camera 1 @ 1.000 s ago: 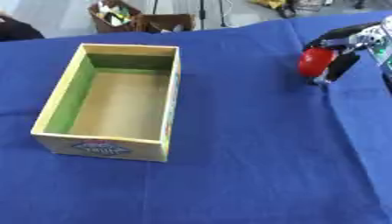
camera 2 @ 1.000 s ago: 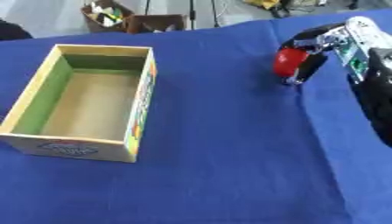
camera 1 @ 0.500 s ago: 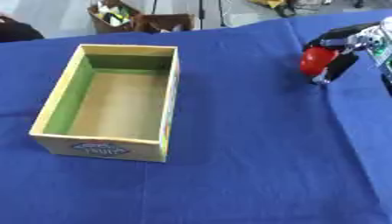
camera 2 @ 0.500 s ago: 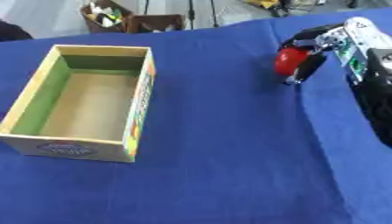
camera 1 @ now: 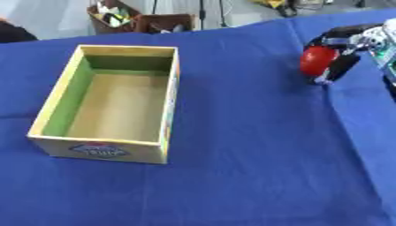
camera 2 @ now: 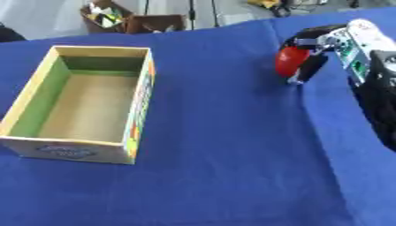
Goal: Pick up objects on the table and place them in the box.
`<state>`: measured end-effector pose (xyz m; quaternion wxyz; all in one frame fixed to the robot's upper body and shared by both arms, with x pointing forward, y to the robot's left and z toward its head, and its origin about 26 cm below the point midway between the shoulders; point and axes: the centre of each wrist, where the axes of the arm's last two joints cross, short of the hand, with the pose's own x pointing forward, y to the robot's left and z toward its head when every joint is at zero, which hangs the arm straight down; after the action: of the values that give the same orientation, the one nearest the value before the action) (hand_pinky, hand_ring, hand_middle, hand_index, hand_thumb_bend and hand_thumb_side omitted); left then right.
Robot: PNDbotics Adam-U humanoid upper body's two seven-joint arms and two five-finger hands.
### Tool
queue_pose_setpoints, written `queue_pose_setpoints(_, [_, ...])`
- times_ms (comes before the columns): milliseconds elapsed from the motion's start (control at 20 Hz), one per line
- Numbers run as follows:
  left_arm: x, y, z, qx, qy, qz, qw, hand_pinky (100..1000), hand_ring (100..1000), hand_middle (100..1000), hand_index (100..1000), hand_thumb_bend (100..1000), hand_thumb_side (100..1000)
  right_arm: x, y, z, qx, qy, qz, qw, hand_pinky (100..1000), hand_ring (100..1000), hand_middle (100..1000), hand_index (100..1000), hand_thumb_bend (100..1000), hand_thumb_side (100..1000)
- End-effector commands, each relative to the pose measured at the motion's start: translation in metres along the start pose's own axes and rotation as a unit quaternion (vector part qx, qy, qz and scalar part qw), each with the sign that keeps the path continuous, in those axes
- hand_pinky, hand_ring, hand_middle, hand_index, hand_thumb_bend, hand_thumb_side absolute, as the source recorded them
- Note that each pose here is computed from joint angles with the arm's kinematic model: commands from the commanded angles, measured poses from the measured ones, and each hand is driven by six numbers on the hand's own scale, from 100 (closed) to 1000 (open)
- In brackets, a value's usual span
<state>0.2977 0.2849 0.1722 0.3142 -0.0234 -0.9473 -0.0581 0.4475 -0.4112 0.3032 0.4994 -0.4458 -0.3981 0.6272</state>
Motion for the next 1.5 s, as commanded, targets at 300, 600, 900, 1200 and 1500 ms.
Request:
queue_pose_setpoints(300, [0.004, 0.001, -0.005, -0.008, -0.011, -0.001, 1.000, 184, 327, 368, 689, 100, 743, -0.009, -0.014, 0.012, -0.051, 0.016, -0.010, 0.999, 363, 616, 735, 791, 100, 322])
queue_pose_setpoints(600, [0.004, 0.001, -0.005, -0.008, -0.012, 0.000, 1.000, 187, 330, 368, 688, 100, 742, -0.008, -0.015, 0.013, -0.082, 0.016, -0.018, 0.996, 309, 580, 664, 679, 100, 332])
queue_pose_setpoints(900, [0.005, 0.001, -0.006, -0.007, -0.011, -0.001, 1.000, 189, 332, 368, 687, 100, 746, -0.009, -0.013, 0.013, -0.110, 0.026, -0.033, 0.993, 317, 570, 648, 605, 100, 416])
queue_pose_setpoints(1200, [0.005, 0.001, -0.006, -0.007, -0.010, -0.002, 1.000, 193, 334, 368, 686, 100, 744, -0.005, -0.022, 0.015, -0.133, 0.018, -0.045, 0.990, 316, 552, 627, 548, 100, 436])
queue_pose_setpoints(1500, [0.005, 0.002, -0.005, -0.009, -0.007, -0.006, 1.000, 196, 336, 369, 685, 100, 742, 0.011, -0.047, 0.019, -0.165, 0.002, -0.036, 0.986, 319, 543, 612, 456, 100, 457])
